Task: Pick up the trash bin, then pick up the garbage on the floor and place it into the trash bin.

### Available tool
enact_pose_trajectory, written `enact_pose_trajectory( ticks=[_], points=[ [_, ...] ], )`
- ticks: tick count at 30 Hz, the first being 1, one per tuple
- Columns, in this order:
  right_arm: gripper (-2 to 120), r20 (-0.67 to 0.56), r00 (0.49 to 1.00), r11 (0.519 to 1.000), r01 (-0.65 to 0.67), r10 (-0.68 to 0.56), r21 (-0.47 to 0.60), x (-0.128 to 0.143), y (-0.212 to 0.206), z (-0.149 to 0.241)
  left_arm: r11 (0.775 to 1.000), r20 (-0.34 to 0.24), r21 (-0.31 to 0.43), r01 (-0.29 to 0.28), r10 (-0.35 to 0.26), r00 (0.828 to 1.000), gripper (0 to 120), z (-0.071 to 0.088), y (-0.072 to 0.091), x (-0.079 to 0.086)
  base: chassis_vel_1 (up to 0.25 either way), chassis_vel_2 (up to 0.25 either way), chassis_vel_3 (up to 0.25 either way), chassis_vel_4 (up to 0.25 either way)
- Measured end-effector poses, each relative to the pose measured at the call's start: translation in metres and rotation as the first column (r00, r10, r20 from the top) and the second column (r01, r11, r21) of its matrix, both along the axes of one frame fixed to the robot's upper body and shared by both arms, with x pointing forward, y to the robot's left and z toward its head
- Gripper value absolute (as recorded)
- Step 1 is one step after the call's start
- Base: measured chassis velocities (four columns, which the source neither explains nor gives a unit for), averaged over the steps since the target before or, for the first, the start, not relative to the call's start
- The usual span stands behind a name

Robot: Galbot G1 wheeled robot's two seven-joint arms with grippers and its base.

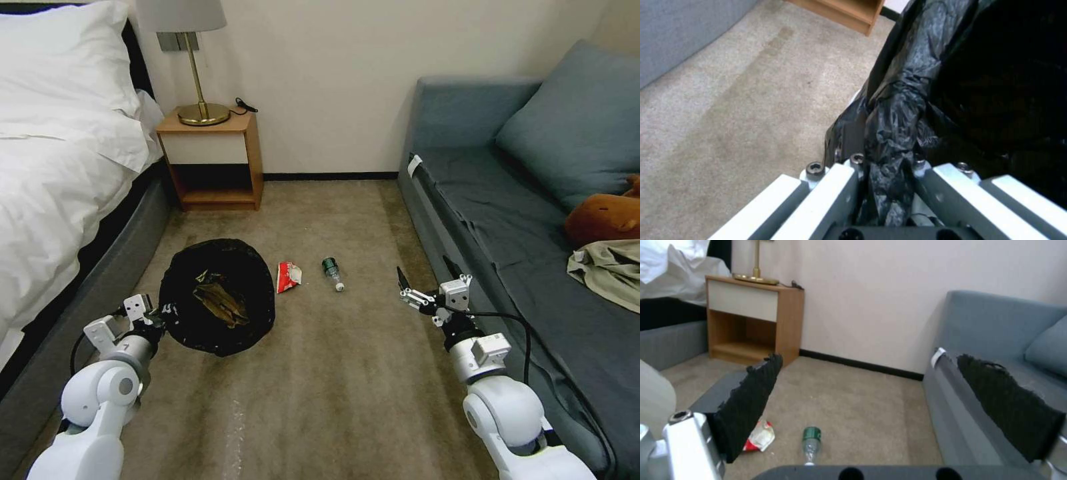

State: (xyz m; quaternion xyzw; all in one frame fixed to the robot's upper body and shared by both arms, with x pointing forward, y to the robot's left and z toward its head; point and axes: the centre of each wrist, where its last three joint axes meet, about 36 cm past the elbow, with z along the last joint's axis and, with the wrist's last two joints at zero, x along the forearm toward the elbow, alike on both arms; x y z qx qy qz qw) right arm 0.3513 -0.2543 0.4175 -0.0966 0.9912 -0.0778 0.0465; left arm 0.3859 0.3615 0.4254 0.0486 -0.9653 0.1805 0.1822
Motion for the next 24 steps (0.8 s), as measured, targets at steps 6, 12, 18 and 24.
enact_pose_trajectory(
  ticks=[6,12,18,24],
  points=[
    [100,0.006,1.0,1.0,-0.002,0.002,-0.004,-0.002,0.001,-0.003,1.0,0.002,-0.001,0.003,-0.003,1.0,1,0.001,-0.001,-0.001,0.0,0.0,0.0,0.0],
    [100,0.007,1.0,1.0,-0.009,0.009,-0.006,-0.003,0.004,-0.005,1.0,0.002,-0.003,0.005,-0.005,1.0,1,0.0,-0.002,-0.002,-0.042,0.041,0.037,-0.037],
    [100,0.007,1.0,1.0,-0.013,0.013,-0.011,-0.003,0.003,-0.01,1.0,0.005,-0.004,0.005,-0.005,1.0,1,0.0,-0.002,-0.001,-0.156,0.126,0.138,-0.136],
    [100,0.014,1.0,1.0,-0.019,0.02,-0.014,-0.004,0.002,-0.014,1.0,0.004,-0.006,0.004,-0.004,1.0,1,-0.001,-0.002,-0.001,-0.14,0.165,0.139,-0.162]
  ],
)
